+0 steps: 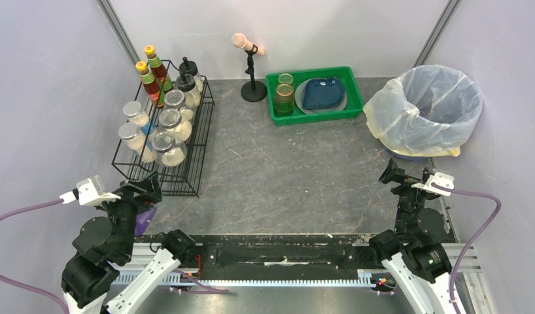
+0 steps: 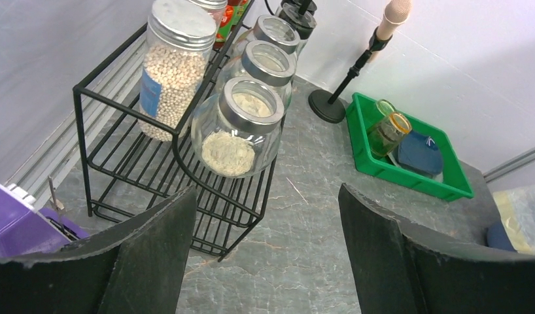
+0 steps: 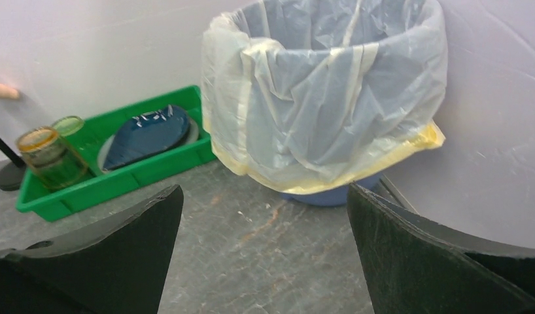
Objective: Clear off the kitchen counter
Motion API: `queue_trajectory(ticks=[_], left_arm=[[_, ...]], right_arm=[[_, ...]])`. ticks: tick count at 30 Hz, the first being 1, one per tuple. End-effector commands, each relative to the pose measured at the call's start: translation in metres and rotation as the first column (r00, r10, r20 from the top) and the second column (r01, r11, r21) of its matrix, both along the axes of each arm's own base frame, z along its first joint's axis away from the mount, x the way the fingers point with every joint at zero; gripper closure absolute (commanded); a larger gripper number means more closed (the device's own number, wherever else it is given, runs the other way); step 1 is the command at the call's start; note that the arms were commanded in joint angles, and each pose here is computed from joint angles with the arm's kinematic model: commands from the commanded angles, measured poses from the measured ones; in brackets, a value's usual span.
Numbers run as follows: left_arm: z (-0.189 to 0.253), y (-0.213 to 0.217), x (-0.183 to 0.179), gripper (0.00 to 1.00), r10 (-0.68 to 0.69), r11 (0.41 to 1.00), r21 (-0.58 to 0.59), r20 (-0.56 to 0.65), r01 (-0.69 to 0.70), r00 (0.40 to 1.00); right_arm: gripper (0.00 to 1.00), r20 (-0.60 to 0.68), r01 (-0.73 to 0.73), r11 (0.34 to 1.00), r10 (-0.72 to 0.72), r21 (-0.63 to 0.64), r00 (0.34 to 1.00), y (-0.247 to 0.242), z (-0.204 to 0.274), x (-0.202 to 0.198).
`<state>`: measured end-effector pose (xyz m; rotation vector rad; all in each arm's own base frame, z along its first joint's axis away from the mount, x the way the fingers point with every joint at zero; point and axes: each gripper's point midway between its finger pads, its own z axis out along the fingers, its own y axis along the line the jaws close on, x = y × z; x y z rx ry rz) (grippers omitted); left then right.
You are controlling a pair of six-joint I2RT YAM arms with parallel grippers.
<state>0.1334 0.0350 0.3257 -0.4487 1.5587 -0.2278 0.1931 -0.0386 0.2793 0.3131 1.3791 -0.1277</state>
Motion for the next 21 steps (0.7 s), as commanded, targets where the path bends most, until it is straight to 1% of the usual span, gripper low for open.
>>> queue_trajectory(ticks=[1,9,21], left_arm=[[-0.007,0.010,-0.004,0.14,0.062,0.996,-0.073,0.011,-0.061,0.998],[-0.014,0.007,-0.004,0.10,0.046,0.996,-0.081,0.006,-0.045,0.999],[-0.018,0.008,-0.008,0.04,0.040,0.992,-0.117,0.019,-0.038,0.999]], right_arm=[[0.02,0.011,0.075,0.997,-0.075,0.023,0.997,-0.015,-0.011,-0.010],[0.02,0.012,0.083,0.995,-0.084,0.062,0.996,-0.016,-0.015,-0.009],[0.02,0.010,0.080,0.995,-0.081,0.055,0.997,-0.016,-0.006,-0.011]])
